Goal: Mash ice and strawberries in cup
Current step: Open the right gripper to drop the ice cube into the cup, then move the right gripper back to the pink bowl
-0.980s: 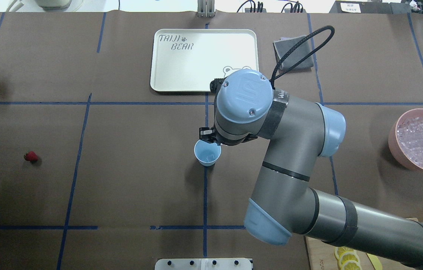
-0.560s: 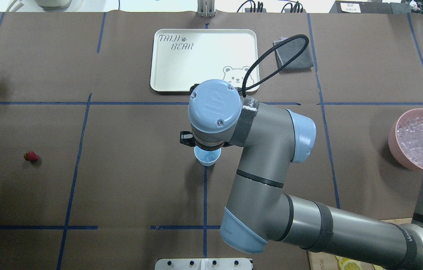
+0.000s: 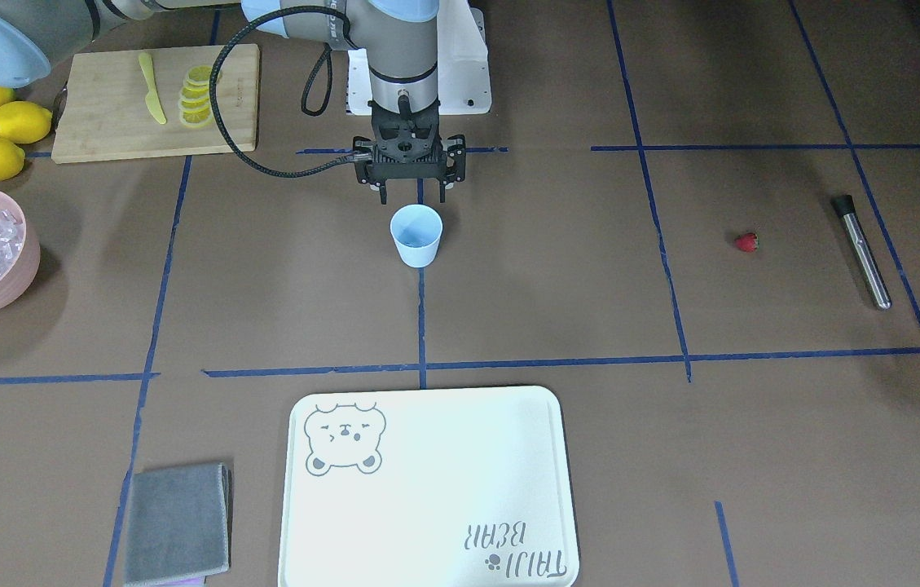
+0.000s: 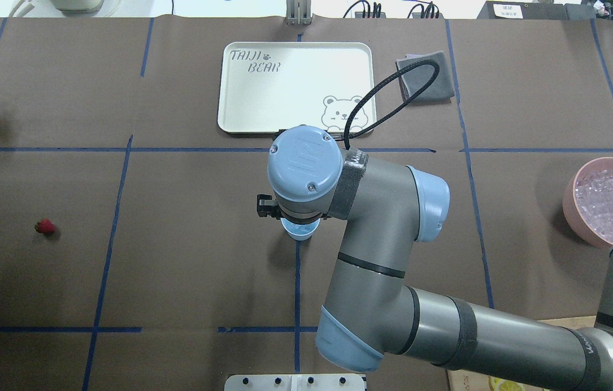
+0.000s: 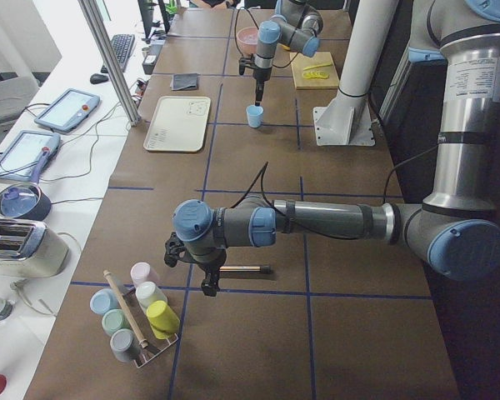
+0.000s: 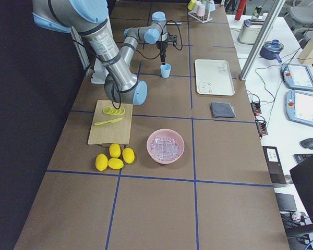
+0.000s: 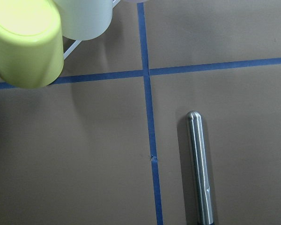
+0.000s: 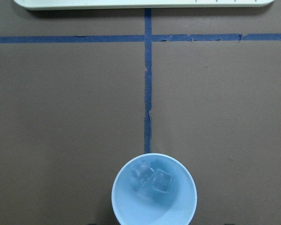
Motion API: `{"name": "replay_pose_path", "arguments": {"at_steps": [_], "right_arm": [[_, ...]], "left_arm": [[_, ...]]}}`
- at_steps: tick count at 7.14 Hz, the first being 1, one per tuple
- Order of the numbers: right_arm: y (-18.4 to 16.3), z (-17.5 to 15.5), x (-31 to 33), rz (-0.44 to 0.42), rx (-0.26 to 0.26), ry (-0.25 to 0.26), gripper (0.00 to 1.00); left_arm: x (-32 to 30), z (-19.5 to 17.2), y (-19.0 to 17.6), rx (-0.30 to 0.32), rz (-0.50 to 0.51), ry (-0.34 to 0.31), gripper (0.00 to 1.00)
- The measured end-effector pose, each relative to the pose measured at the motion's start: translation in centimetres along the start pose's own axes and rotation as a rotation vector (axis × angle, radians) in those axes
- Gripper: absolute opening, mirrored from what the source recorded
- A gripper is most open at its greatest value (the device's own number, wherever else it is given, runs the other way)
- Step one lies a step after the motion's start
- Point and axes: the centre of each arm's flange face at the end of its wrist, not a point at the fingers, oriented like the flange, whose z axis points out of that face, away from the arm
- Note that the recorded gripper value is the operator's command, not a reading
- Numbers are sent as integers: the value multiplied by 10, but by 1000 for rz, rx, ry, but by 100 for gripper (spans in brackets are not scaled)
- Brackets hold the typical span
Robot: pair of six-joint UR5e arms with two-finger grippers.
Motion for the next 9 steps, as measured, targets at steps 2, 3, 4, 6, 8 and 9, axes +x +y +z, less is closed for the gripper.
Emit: {"name": "replay_pose_path", "arguments": {"at_steps": [2, 3, 4, 6, 8, 9], "right_arm": [[-16, -4, 13, 4, 6, 3, 99], [-30, -3, 40, -3, 5, 16, 99], [-41, -3, 80, -47, 11, 32, 99], [-75, -20, 195, -157, -13, 55, 99], [-108, -49, 309, -230, -62, 45, 99], [-112, -58, 366, -266, -77, 57, 99]], "left_arm": [[0, 1, 0, -3, 0, 0, 100], [1, 4, -1, -7, 4, 1, 100], [4, 7, -1, -14, 9, 1, 100], [7, 11, -2, -22, 15, 0, 100], [8, 11, -2, -22, 16, 0, 100], [8, 10, -3, -21, 18, 0, 100]]}}
